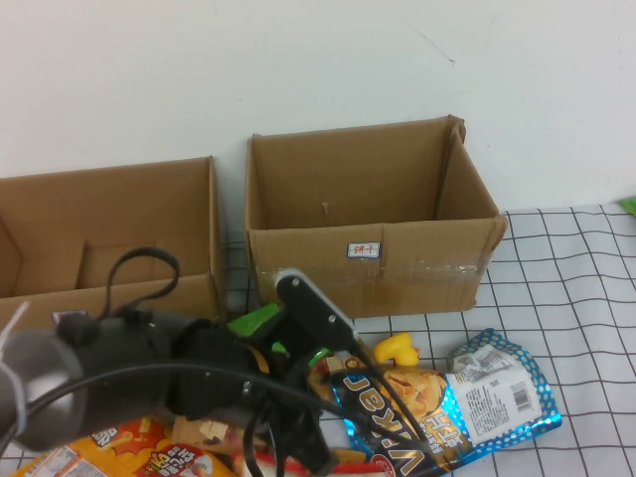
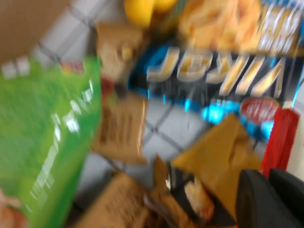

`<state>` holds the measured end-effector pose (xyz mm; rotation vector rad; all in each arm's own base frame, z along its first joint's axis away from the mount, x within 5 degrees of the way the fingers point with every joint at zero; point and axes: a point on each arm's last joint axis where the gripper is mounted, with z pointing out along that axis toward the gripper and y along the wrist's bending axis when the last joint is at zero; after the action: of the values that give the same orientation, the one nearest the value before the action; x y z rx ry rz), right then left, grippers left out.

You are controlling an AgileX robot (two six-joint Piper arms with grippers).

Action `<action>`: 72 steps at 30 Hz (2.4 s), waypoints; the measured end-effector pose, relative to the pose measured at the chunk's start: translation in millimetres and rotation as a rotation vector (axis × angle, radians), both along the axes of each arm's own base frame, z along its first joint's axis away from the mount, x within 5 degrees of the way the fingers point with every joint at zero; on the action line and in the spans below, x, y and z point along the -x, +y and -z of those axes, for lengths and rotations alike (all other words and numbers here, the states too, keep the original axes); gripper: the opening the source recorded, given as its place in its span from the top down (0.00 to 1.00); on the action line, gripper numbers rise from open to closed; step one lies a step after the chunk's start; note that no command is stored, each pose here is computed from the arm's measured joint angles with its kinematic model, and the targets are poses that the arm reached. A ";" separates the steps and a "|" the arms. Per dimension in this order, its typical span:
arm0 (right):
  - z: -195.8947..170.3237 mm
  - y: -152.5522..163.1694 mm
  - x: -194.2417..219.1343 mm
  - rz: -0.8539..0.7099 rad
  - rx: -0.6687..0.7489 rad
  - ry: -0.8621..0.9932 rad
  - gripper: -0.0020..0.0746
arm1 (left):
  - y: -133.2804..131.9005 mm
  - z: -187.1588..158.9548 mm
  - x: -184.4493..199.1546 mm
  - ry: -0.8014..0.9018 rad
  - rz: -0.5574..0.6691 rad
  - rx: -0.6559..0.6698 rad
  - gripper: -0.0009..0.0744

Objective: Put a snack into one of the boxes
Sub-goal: Pick up the potato chip

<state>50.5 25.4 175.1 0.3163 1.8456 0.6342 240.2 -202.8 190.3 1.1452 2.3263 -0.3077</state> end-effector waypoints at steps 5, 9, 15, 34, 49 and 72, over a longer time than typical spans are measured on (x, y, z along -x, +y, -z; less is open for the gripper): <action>0.5 0.6 0.3 -0.007 -0.004 0.007 0.98 | 6.6 9.5 4.8 0.143 -0.056 -0.037 0.63; 0.5 0.7 0.3 -0.008 -0.001 0.007 0.98 | 12.1 -0.5 16.7 0.248 -0.112 -0.039 0.31; 0.6 0.8 0.4 -0.010 0.004 0.006 0.98 | 30.6 -20.9 30.5 0.373 -0.194 -0.049 0.24; 0.5 0.9 0.4 -0.014 0.012 0.003 0.98 | 78.8 -2.9 63.0 0.511 -0.541 0.355 0.24; 0.2 1.2 0.4 -0.016 0.005 0.001 0.98 | 75.0 37.9 39.8 0.534 -0.678 0.320 0.24; 0.0 1.4 0.4 -0.020 0.013 -0.004 0.98 | 61.6 76.1 31.6 0.667 -0.691 0.370 0.29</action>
<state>50.1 26.8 175.1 0.2880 1.8508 0.6359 208.6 -141.3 114.2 0.0049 2.8696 -0.9031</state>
